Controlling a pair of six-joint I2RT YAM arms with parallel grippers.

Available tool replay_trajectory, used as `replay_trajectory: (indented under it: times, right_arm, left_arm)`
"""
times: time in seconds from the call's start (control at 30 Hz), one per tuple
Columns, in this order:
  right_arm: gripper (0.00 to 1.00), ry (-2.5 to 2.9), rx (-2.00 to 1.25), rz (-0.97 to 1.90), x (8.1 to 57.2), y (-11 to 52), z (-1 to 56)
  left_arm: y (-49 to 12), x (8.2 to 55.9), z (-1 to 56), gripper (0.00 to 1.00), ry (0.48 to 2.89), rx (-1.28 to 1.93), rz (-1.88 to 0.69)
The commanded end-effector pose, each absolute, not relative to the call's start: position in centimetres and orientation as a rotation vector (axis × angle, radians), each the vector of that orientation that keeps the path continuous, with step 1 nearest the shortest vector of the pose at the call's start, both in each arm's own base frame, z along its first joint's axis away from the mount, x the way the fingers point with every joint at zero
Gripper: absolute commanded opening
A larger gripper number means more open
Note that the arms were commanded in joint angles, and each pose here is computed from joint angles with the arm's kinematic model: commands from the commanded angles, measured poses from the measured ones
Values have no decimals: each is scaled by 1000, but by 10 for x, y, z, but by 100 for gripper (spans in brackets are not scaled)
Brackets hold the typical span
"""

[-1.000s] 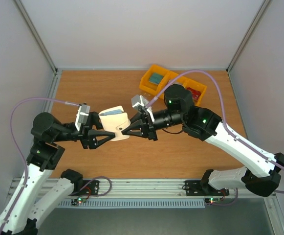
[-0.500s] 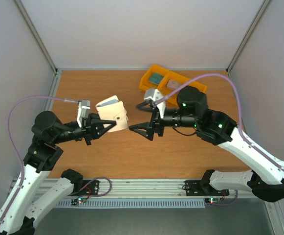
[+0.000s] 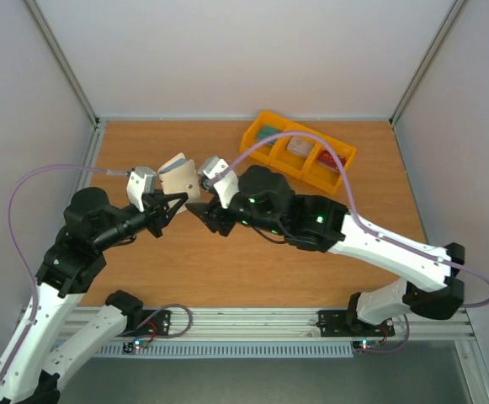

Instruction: Take the credit cards out of the card holder

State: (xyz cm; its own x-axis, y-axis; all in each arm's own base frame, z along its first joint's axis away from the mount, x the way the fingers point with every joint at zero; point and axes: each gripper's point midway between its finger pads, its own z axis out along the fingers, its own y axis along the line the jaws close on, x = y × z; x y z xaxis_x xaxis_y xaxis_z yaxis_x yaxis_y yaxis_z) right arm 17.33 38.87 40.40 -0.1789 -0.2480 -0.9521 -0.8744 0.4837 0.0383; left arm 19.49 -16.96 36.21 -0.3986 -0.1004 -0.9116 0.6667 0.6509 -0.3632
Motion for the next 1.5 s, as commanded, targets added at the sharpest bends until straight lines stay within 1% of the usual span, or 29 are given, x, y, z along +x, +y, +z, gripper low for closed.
replay_trajectory:
  times: [0.0, 0.33, 0.4, 0.63, 0.73, 0.8, 0.93, 1.03, 1.07, 1.2, 1.3, 1.33, 1.37, 1.4, 1.43, 1.47]
  right_arm:
    - [55, 1696, -862, 701, 193, 394, 426]
    - [42, 1771, -791, 576, 216, 399, 410]
    - [42, 1789, -794, 567, 217, 400, 405]
    - [49, 1848, -814, 614, 212, 410, 388]
    - [50, 1843, -816, 630, 212, 414, 390]
    - [48, 1839, -805, 619, 216, 415, 391]
    - [41, 1873, -796, 587, 226, 416, 380]
    - [41, 1906, -782, 530, 232, 410, 369]
    - [39, 1910, -771, 506, 235, 408, 366]
    - [28, 1935, -738, 407, 249, 399, 354]
    - [22, 1964, -712, 350, 258, 392, 345]
    - [19, 1968, -702, 335, 261, 389, 344]
    - [13, 1971, -691, 325, 264, 386, 342]
    - [4, 1971, -678, 319, 266, 382, 343]
    - [2, 1971, -670, 315, 268, 379, 344]
    - [1, 1971, -661, 322, 270, 375, 345]
  left_arm:
    - [-168, 196, 382, 0, 1724, 475, -864]
    - [-171, 195, 379, 0, 1720, 482, -887]
    - [-172, 195, 382, 0, 1712, 485, -888]
    - [-172, 198, 380, 0, 1719, 481, -881]
    - [-174, 196, 380, 0, 1714, 493, -897]
    - [-175, 195, 381, 0, 1709, 499, -906]
    - [-175, 194, 383, 0, 1701, 506, -905]
    - [-173, 194, 385, 0, 1689, 510, -883]
    - [-173, 195, 385, 0, 1684, 514, -878]
    - [-174, 195, 385, 0, 1672, 524, -877]
    - [-173, 195, 388, 0, 1663, 526, -865]
    - [-173, 195, 388, 0, 1661, 531, -858]
    - [-173, 194, 389, 0, 1656, 533, -857]
    - [-173, 194, 390, 0, 1652, 538, -855]
    - [-173, 194, 389, 0, 1654, 539, -855]
    - [-173, 193, 388, 0, 1658, 540, -856]
